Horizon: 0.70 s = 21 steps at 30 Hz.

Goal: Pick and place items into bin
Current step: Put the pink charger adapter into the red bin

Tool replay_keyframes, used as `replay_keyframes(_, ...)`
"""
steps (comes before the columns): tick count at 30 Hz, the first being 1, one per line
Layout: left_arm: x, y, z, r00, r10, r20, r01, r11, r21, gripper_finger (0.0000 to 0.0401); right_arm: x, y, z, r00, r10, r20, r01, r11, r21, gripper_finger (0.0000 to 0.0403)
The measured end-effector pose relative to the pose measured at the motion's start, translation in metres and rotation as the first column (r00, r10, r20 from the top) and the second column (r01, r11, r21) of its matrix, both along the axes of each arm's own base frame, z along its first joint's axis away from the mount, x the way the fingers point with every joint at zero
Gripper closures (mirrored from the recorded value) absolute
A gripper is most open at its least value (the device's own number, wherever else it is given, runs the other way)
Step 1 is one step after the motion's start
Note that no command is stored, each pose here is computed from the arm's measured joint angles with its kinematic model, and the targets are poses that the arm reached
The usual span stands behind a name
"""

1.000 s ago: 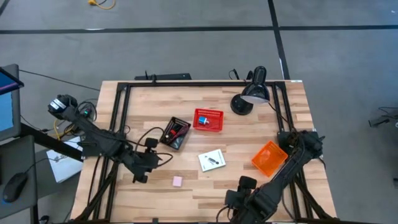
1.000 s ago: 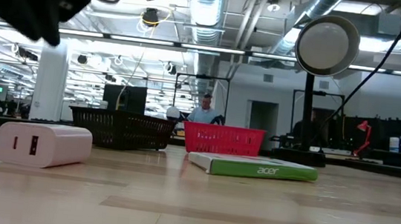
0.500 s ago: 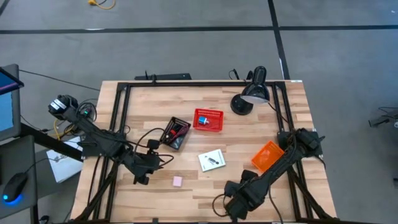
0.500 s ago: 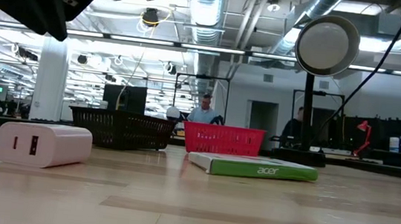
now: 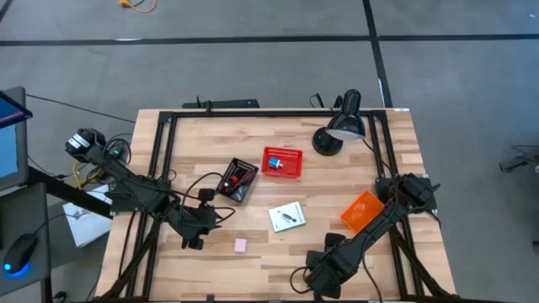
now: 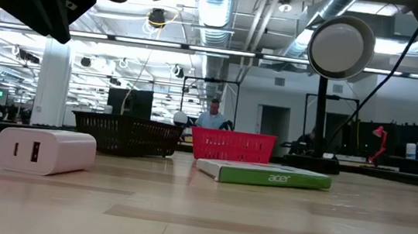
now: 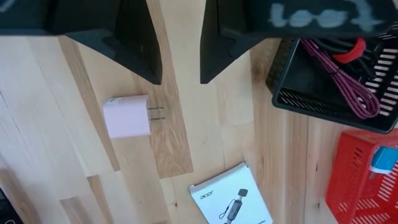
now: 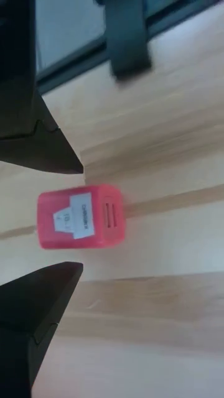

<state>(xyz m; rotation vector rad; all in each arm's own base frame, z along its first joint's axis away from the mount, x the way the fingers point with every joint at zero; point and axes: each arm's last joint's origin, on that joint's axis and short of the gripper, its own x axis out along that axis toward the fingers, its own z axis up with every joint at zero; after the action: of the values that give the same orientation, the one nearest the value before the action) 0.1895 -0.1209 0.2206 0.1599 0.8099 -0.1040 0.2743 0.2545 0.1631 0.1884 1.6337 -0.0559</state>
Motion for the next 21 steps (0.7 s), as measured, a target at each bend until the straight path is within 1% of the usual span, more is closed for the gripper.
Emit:
replay_keyframes(6,0.000,0.000,0.000,1.000,0.018,0.001,-0.018,1.000,-0.013,0.0303,-0.003,-0.005,-0.008,1.000,0.010,-0.018,-0.011,1.000,-0.021,0.0163)
replay_keyframes(11,0.000,0.000,0.000,1.000,0.019,0.001,-0.019,1.000,-0.013,0.0303,-0.002,-0.004,-0.016,1.000,0.010,0.015,-0.010,1.000,0.013,0.0163)
replay_keyframes(14,0.000,0.000,0.000,1.000,0.019,0.001,-0.019,1.000,-0.012,0.0303,-0.003,-0.004,-0.022,0.999,0.010,0.032,-0.011,0.999,0.039,0.0170)
replay_keyframes(18,0.000,0.000,0.000,1.000,0.024,0.001,-0.024,1.000,-0.017,0.0303,-0.001,-0.006,-0.023,1.000,-0.007,0.004,0.007,0.998,0.067,0.0201)
replay_keyframes(21,0.000,0.000,0.000,1.000,0.025,0.000,-0.025,1.000,-0.019,0.0303,0.000,-0.010,-0.023,1.000,0.012,0.002,-0.012,0.997,0.070,0.0244)
